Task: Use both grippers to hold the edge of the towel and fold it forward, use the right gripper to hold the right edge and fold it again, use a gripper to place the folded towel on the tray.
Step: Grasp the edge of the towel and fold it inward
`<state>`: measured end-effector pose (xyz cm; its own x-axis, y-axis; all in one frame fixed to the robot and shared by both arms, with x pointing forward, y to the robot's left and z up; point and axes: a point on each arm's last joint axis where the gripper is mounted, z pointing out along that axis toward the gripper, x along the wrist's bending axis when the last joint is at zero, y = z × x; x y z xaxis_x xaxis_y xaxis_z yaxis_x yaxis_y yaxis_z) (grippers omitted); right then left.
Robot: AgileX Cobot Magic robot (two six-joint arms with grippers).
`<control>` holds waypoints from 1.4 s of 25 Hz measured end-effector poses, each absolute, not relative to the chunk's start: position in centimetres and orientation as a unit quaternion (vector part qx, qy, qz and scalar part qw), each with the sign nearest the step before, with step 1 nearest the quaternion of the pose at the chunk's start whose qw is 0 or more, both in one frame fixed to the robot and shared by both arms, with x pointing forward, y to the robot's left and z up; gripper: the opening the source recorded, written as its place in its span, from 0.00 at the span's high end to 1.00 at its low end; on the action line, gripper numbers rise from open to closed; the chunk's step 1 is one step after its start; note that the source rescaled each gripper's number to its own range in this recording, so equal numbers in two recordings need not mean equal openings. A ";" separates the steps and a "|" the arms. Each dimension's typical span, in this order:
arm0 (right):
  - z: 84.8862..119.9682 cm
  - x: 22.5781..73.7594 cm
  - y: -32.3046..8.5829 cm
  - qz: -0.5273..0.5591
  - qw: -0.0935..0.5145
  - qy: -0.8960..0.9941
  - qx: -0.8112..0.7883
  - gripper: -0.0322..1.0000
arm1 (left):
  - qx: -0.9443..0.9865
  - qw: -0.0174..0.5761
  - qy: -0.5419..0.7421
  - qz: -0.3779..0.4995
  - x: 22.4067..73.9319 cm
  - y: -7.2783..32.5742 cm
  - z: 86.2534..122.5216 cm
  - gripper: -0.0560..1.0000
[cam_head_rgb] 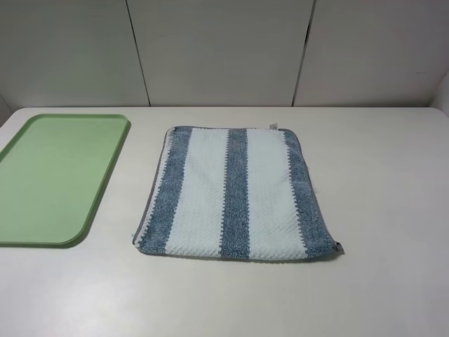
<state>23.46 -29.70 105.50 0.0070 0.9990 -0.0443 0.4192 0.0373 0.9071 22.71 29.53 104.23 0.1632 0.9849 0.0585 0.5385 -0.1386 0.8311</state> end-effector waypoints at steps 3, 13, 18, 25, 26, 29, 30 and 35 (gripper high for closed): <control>105.5 23.5 -29.7 0.366 0.396 0.602 0.589 0.00 | 0.681 0.343 0.559 0.325 22.7 29.5 104.2 0.00; 105.5 23.5 -29.6 0.371 0.391 0.603 0.588 0.00 | 0.681 0.344 0.559 0.325 22.7 29.5 104.3 0.00; 106.4 24.1 -29.6 0.363 0.381 0.609 0.594 0.00 | 0.688 0.332 0.565 0.312 23.6 29.5 105.6 0.00; 108.3 28.2 -29.8 0.304 0.325 0.648 0.618 0.00 | 0.737 0.285 0.537 0.296 27.0 29.4 109.2 0.01; 108.4 29.0 -29.8 0.294 0.316 0.657 0.618 0.00 | 0.749 0.273 0.528 0.292 27.7 29.3 109.6 0.01; 108.9 31.4 -29.9 0.271 0.299 0.675 0.617 0.00 | 0.783 0.250 0.498 0.277 29.8 29.1 110.6 0.02; 109.0 32.2 -29.9 0.265 0.293 0.681 0.616 0.00 | 0.794 0.245 0.487 0.268 30.5 28.9 110.8 0.02; 109.0 35.8 -29.6 0.235 0.264 0.730 0.584 0.00 | 0.863 0.215 0.396 0.227 33.4 27.3 110.7 0.02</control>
<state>35.83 -29.55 109.01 -0.1775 0.9778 -0.1110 0.7289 0.2064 0.6528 33.38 27.33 110.74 0.5832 0.7815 0.2218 0.5867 -0.5941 0.5503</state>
